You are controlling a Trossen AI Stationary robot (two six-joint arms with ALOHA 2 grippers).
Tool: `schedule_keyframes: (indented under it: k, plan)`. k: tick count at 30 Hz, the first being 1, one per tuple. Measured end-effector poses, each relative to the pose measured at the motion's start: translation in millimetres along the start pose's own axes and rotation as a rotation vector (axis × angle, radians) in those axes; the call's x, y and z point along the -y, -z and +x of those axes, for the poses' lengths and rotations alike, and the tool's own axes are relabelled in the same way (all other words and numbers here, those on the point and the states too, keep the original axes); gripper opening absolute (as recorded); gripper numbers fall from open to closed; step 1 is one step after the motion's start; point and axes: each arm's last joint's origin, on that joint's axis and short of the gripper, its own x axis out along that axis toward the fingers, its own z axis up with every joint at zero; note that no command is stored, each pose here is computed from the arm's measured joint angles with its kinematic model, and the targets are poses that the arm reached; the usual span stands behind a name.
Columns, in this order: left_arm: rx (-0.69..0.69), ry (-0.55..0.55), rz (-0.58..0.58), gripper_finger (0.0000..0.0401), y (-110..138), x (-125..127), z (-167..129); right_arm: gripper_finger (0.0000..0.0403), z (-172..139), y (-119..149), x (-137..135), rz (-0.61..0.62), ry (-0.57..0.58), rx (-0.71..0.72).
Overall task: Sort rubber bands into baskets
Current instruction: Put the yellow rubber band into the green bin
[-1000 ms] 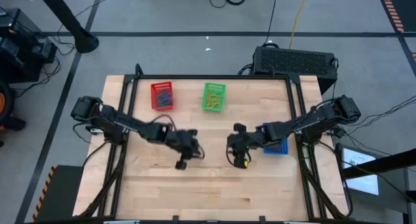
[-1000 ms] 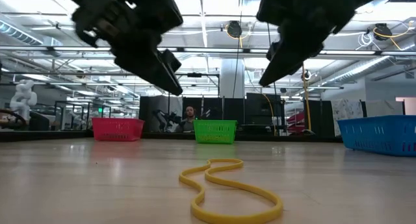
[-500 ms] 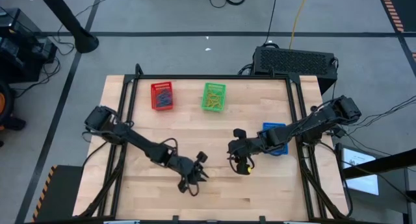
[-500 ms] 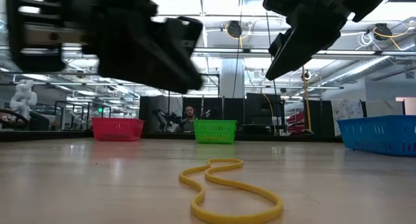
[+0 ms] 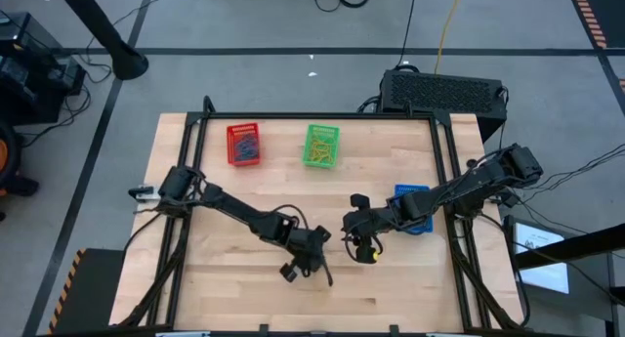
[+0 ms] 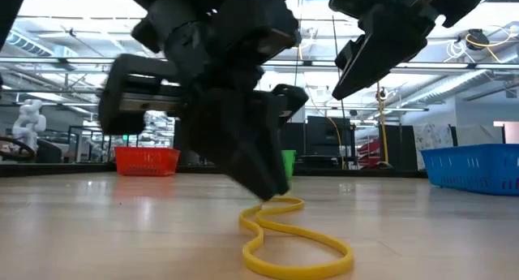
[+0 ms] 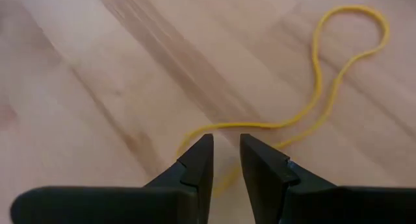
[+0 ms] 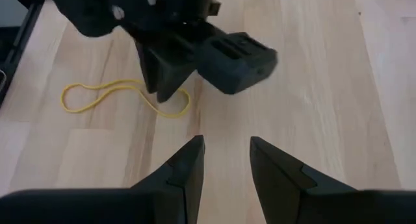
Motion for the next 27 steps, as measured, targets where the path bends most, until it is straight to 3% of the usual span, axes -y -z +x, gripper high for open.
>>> schedule_keyframes:
  k: [8, 12, 18, 21, 25, 27]
  plan:
    - [-0.065, 0.028, 0.013, 0.0084, 9.7, -11.2, -3.9, 0.0116, 0.0, 0.8, 0.2, -0.011, 0.002, -0.008]
    - [-0.031, 0.108, 0.003, 0.0084, 15.6, -14.6, 3.5, 0.0116, 0.0, 0.7, 0.2, -0.011, 0.002, -0.008]
    - [-0.034, 0.133, -0.005, 0.0083, 21.4, -16.9, 9.0, 0.0116, 0.1, 0.4, 0.7, -0.012, 0.003, -0.006]
    - [-0.044, 0.147, -0.012, 0.0065, 23.4, -17.2, 8.9, 0.0116, 0.1, 0.4, 0.7, -0.014, 0.003, -0.006]
    - [-0.043, 0.152, -0.014, 0.0012, 22.9, -16.6, 7.3, 0.0116, 0.1, 0.4, 0.7, -0.014, 0.003, -0.006]
    - [-0.038, 0.148, -0.017, 0.0008, 21.3, -17.6, 7.0, 0.0116, 0.1, 0.5, 0.7, -0.014, 0.003, -0.006]
